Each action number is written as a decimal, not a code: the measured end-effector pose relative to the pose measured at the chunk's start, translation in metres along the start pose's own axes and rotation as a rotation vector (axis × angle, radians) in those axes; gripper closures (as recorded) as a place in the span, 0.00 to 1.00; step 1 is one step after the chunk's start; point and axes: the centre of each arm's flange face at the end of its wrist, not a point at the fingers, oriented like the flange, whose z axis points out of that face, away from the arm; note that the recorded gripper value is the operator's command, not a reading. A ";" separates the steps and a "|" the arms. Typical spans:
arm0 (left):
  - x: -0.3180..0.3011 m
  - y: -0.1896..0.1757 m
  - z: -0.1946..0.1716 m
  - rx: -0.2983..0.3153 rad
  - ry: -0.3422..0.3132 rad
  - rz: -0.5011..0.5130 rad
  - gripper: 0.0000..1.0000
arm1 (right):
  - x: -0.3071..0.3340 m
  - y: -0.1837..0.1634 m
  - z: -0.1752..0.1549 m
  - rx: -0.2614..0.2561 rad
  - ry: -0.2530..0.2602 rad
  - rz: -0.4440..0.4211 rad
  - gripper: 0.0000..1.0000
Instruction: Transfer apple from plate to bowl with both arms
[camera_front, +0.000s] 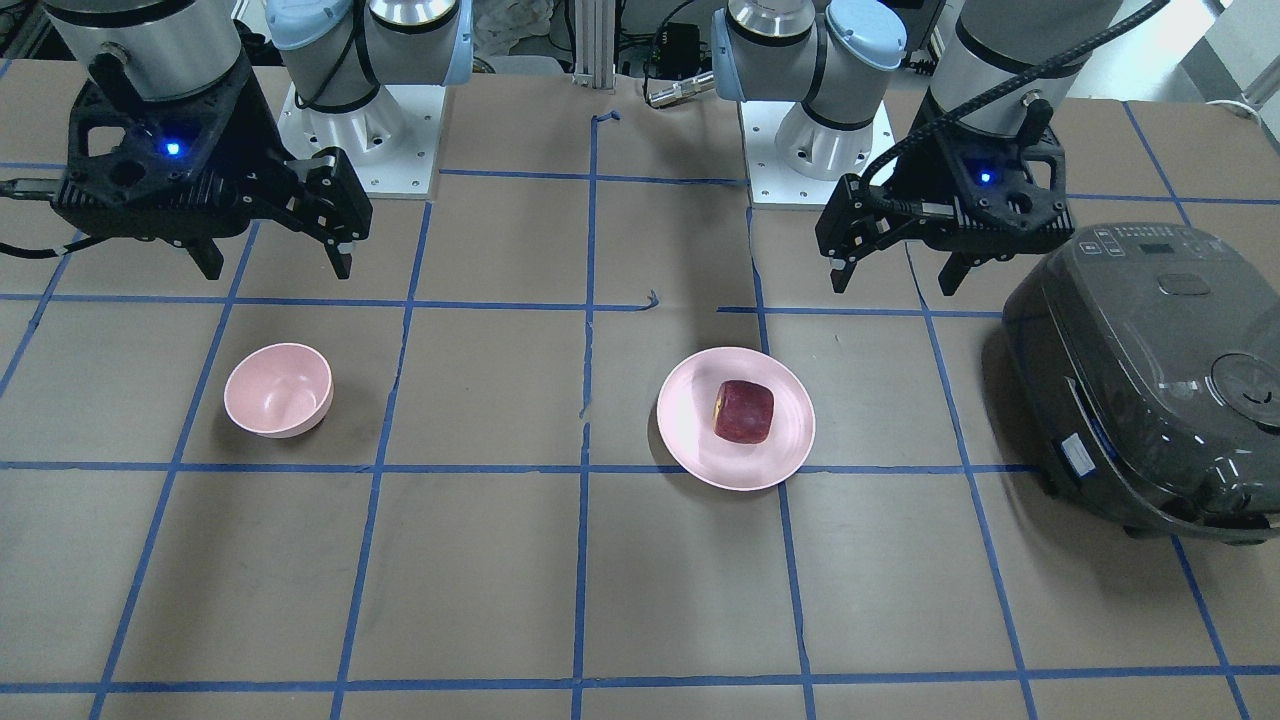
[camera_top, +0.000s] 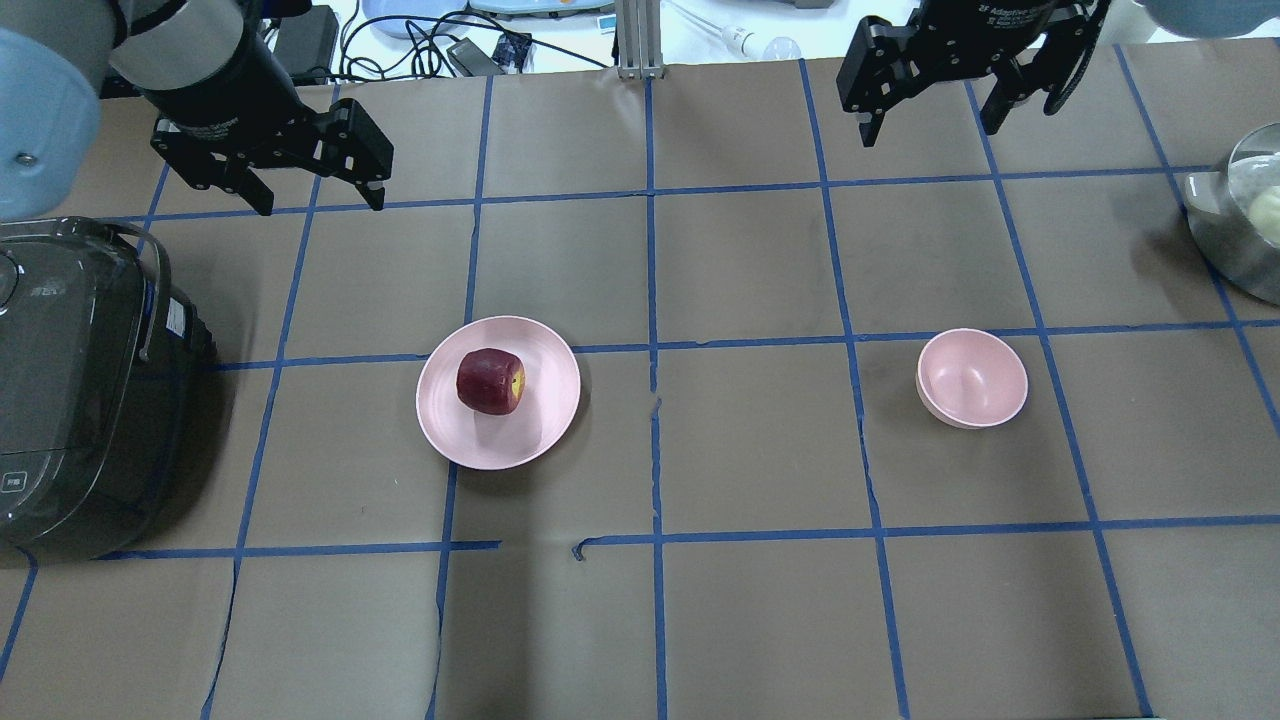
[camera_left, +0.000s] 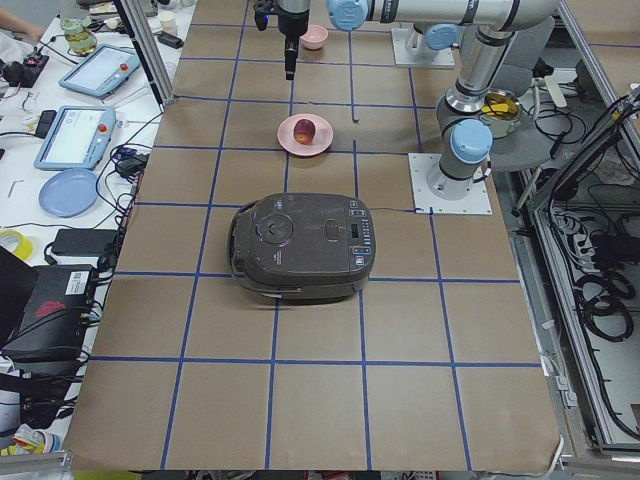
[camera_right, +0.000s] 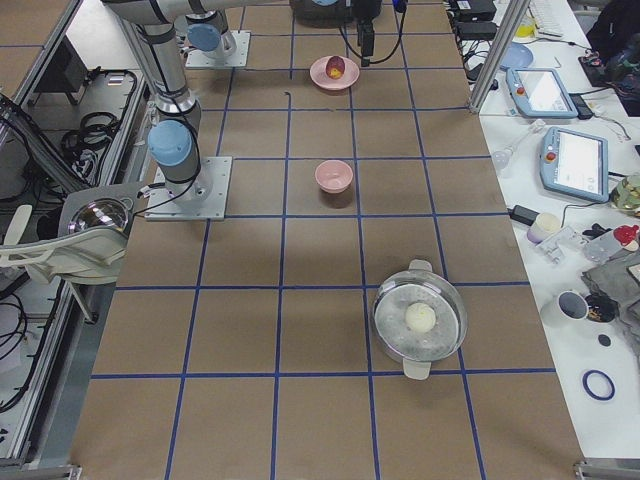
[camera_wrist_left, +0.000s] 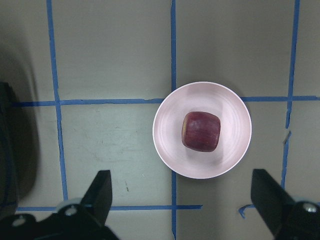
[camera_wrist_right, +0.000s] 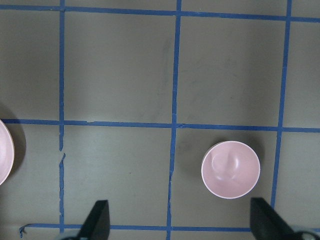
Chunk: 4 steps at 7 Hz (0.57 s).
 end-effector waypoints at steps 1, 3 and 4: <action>0.000 0.000 -0.001 0.002 0.003 0.000 0.00 | 0.002 -0.001 0.002 -0.004 0.000 0.001 0.00; 0.000 0.001 -0.006 0.010 0.008 -0.002 0.00 | 0.001 0.000 0.004 -0.019 -0.002 0.000 0.00; 0.000 0.001 -0.006 0.011 0.009 -0.003 0.00 | 0.001 0.001 0.005 -0.027 -0.003 0.001 0.00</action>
